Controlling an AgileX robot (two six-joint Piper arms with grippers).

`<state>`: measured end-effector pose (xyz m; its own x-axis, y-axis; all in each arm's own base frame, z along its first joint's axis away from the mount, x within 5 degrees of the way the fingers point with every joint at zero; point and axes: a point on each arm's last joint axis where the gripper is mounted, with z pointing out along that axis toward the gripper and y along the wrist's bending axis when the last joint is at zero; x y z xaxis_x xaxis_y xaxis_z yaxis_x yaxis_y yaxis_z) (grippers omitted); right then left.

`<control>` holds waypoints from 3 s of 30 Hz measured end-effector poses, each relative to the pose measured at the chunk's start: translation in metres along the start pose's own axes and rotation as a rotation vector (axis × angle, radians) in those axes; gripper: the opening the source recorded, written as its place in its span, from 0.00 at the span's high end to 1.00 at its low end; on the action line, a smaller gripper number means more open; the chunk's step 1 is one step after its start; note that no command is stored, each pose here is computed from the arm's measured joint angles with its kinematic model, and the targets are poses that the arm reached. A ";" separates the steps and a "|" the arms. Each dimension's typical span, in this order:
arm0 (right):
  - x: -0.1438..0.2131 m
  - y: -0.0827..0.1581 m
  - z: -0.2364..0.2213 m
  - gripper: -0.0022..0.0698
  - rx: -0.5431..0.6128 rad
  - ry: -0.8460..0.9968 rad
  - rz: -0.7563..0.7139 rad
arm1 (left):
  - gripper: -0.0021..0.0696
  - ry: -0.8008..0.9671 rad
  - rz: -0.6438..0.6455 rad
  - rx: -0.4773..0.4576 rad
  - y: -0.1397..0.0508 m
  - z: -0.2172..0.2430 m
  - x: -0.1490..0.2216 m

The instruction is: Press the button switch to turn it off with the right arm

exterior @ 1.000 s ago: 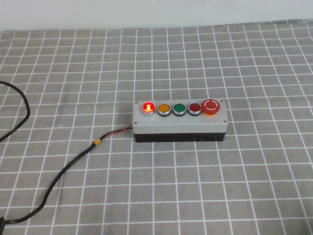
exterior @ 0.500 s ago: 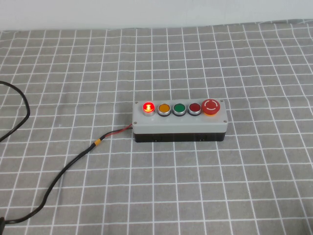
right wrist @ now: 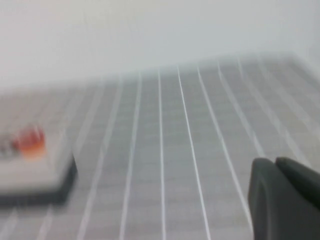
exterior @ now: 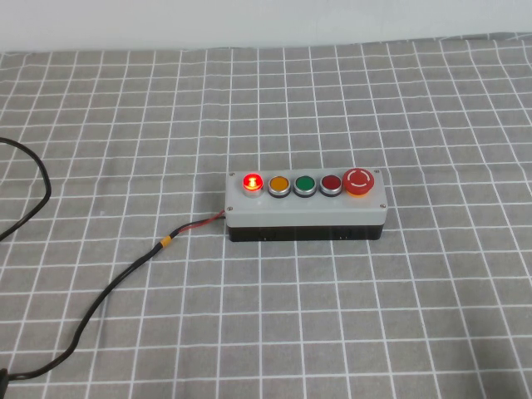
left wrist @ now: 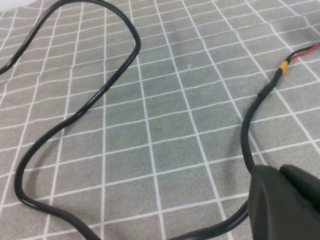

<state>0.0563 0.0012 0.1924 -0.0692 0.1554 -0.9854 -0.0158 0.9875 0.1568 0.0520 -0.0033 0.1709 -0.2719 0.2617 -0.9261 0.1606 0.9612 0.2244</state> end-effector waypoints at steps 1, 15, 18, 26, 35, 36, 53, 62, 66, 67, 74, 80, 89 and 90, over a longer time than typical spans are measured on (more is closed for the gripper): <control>-0.004 0.001 0.000 0.99 -0.010 -0.046 -0.005 | 0.98 0.000 0.000 0.000 0.000 0.000 0.000; -0.077 0.017 -0.034 0.99 -0.200 -0.844 0.001 | 0.98 0.000 0.000 0.000 0.000 0.000 0.000; -0.102 0.021 -0.044 0.99 -0.218 -0.878 0.034 | 0.98 0.000 0.000 0.000 0.000 0.000 0.000; -0.170 0.029 -0.062 0.99 -0.177 -0.709 0.102 | 0.98 0.000 0.000 0.000 0.000 0.000 0.000; -0.201 0.033 0.004 0.99 -0.015 -0.041 0.177 | 0.98 0.000 0.000 0.000 0.000 0.000 0.000; -0.200 0.032 0.012 0.99 0.001 0.024 0.159 | 0.98 0.000 0.000 0.000 0.000 0.000 0.000; -0.165 0.067 0.119 0.99 -0.367 0.409 0.119 | 0.98 0.000 -0.002 0.001 0.000 0.000 0.000; -0.158 0.108 0.179 0.99 -0.584 0.567 0.063 | 0.98 0.000 -0.002 0.001 0.000 0.000 0.000; -0.155 0.141 0.201 0.99 -0.625 0.629 -0.001 | 0.98 0.000 -0.002 0.001 0.000 0.000 0.000; -0.155 0.149 0.206 0.99 -0.624 0.643 -0.019 | 0.98 0.000 -0.002 0.001 0.000 0.000 0.000; -0.128 0.217 0.241 0.99 -0.611 0.773 -0.199 | 0.98 0.000 -0.002 0.001 0.000 0.000 0.000; -0.103 0.259 0.272 0.99 -0.563 0.831 -0.299 | 0.98 0.000 -0.002 0.001 0.000 0.000 0.000; -0.073 0.289 0.312 0.99 -0.551 0.856 -0.296 | 0.98 0.000 -0.002 0.001 0.000 0.000 0.000; -0.068 0.291 0.313 0.99 -0.553 0.863 -0.300 | 0.98 0.000 -0.002 0.001 0.000 0.000 0.000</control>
<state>0.3691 0.2865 0.2847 -0.6665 -0.3774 -0.6429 -0.5850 0.7993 0.1372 0.0520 -0.0034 0.1709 -0.2721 0.2597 -0.9266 0.1608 0.9616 0.2223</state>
